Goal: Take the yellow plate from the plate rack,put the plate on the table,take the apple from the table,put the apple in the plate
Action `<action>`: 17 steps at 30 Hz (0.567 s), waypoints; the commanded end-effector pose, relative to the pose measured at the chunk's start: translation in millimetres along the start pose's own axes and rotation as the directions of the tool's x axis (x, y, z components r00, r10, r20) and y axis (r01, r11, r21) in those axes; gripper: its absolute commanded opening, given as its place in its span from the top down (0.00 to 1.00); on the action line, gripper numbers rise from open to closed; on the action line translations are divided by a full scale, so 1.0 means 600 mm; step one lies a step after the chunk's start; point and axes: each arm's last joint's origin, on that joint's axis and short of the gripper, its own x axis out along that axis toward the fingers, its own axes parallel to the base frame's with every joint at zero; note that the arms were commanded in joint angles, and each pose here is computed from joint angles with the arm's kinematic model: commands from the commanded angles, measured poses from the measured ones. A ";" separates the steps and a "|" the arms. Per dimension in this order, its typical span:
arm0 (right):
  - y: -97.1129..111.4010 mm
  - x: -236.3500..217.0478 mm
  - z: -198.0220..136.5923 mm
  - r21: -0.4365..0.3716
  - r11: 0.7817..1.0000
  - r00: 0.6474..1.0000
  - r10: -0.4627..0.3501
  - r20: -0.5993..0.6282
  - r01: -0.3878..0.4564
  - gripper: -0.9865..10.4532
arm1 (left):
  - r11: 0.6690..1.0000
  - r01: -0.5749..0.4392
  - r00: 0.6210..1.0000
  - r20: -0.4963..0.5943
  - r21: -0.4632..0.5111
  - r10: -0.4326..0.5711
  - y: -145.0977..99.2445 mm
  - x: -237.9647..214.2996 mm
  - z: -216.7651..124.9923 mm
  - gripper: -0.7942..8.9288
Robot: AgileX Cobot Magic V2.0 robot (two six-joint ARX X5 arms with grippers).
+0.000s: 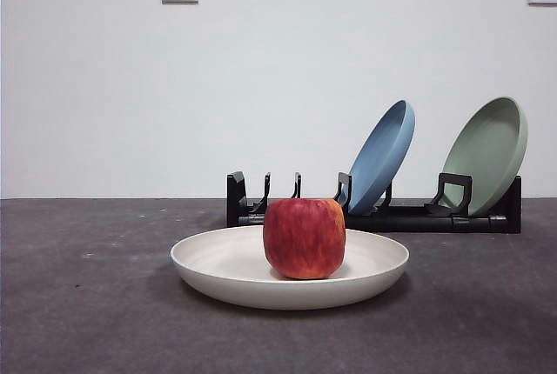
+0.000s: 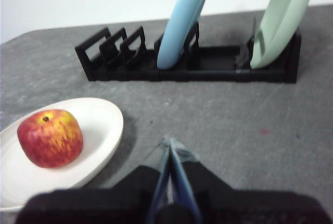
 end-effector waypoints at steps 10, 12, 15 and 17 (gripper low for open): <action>-0.003 0.006 -0.018 0.034 0.999 1.000 -0.006 -0.024 0.007 0.91 | 1.000 -0.002 1.000 -0.009 -0.008 0.002 0.001 0.002 -0.007 0.92; -0.003 0.006 -0.018 0.034 0.999 1.000 -0.006 -0.024 0.007 0.91 | 1.000 -0.002 1.000 -0.009 -0.008 0.002 0.001 0.002 -0.007 0.92; -0.003 0.006 -0.017 0.044 0.999 1.000 -0.004 -0.024 0.006 0.91 | 1.000 -0.002 1.000 -0.009 -0.008 0.002 0.001 0.002 -0.007 0.92; -0.003 0.006 -0.017 0.044 0.999 1.000 -0.005 -0.024 0.006 0.91 | 1.000 -0.002 1.000 -0.009 -0.008 0.002 0.001 0.002 -0.007 0.92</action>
